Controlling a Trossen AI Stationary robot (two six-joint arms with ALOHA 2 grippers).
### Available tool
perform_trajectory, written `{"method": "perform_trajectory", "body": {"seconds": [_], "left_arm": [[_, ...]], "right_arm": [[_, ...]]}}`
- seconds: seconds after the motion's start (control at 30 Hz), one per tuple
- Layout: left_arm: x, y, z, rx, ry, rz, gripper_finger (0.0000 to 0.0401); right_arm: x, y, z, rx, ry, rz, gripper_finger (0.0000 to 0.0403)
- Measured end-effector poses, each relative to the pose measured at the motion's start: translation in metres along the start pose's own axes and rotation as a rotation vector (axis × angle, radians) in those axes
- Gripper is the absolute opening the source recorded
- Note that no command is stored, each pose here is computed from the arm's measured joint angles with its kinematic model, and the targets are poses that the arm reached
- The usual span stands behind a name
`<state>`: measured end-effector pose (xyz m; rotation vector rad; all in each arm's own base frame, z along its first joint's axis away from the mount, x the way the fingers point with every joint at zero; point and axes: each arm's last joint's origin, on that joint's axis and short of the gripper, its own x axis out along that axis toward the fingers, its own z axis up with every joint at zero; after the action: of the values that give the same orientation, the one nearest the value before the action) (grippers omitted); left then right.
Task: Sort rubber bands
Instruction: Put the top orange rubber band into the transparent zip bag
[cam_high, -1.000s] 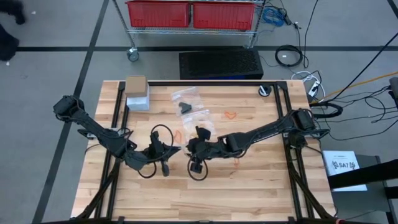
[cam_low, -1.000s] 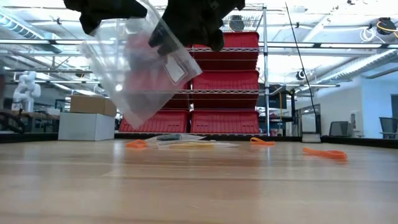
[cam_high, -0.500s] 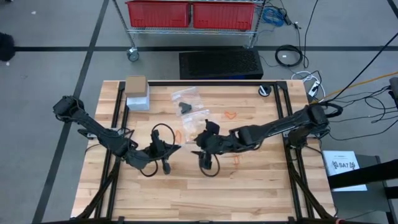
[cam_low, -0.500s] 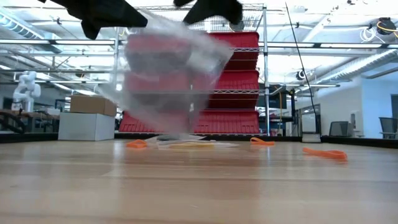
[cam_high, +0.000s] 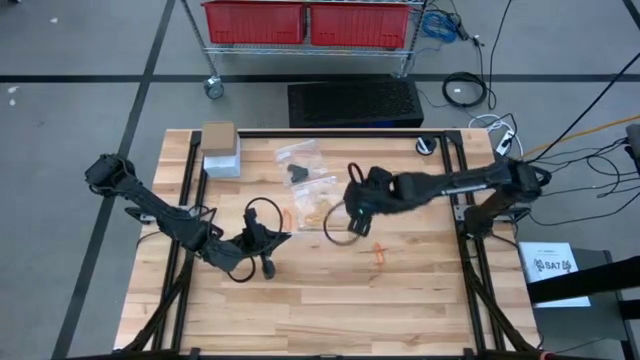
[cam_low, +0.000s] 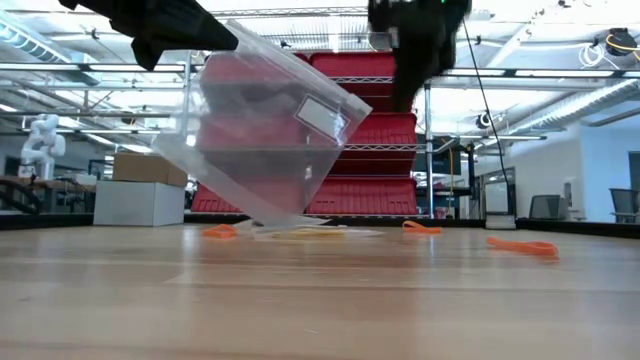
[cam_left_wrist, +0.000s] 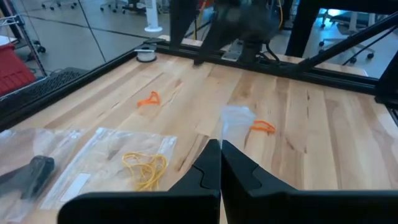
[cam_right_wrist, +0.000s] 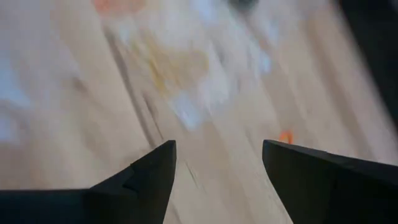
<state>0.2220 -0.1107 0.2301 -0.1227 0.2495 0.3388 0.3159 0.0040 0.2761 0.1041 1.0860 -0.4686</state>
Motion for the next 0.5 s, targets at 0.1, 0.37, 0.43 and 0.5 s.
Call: {"method": "perform_trajectory", "body": {"seconds": [0.1,0.37,0.43,0.5], "left_arm": [[0.0,0.0,0.0,0.0,0.0,0.0,0.0],[0.0,0.0,0.0,0.003,0.0,-0.001,0.0],[0.0,0.0,0.0,0.003,0.0,-0.001,0.0],[0.0,0.0,0.0,0.003,0.0,-0.001,0.0]], "right_arm": [[0.033,-0.024,-0.009,0.013,0.064,0.011,0.0233],[0.094,-0.081,-0.041,0.047,0.105,-0.039,0.0233],[0.104,-0.089,-0.046,0.046,0.085,-0.017,0.0233],[0.111,-0.097,-0.049,0.047,0.063,0.015,0.0233]]}}
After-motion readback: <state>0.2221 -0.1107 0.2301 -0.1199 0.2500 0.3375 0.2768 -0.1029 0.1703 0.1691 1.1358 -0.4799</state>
